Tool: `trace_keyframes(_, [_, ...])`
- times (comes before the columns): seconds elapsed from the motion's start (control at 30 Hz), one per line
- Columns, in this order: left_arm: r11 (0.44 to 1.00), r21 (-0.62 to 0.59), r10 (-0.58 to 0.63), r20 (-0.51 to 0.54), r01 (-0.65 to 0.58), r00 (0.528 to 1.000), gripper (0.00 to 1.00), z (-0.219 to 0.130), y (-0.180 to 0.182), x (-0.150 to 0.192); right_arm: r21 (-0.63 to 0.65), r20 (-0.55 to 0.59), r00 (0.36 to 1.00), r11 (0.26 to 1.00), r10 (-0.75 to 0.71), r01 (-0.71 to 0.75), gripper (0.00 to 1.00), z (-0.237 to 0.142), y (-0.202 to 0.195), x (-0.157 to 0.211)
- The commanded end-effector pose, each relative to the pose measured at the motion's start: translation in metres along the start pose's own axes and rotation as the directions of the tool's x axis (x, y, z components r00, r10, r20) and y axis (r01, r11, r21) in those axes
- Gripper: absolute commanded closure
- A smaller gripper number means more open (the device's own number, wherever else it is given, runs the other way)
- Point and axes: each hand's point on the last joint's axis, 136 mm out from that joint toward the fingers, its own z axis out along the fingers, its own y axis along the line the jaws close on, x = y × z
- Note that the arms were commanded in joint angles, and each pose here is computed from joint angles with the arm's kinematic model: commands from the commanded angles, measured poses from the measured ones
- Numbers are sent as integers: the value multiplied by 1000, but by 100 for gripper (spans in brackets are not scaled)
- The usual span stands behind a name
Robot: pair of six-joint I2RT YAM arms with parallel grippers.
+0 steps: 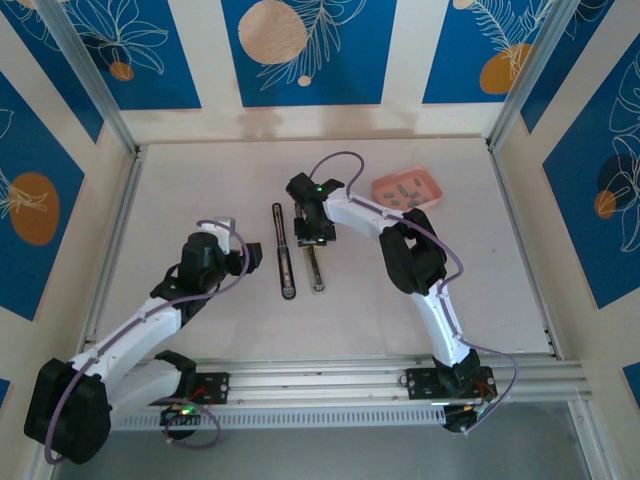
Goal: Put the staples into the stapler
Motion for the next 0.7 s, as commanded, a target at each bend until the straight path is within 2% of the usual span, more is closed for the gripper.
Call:
trace_keyframes(0.0, [1000,13,-11,38,11,999,17,-2,-3,-15,-35,8,1000,999,5,-5,69,-28,9,7])
trace_keyframes(0.13, [1000,13,-9,40,8,999,17,-4,-3,-17,-22,38,999,1000,-1,1,57,-46,5,6])
trace_keyframes(0.27, [1000,24,-8,36,7,999,17,-6,-6,-22,-17,94,996,1000,13,-11,52,-78,-16,2])
trace_keyframes(0.37, [999,34,-9,38,8,999,17,-7,-9,-24,-5,137,989,999,53,-53,49,-104,-54,-6])
trace_keyframes(0.53, [1000,30,-8,22,7,1000,17,-4,-7,-18,-6,168,981,995,101,-102,32,-124,-132,-25])
trace_keyframes(0.67, [999,33,-5,17,4,1000,17,0,-7,-16,16,177,979,995,97,-101,30,-123,-172,-46])
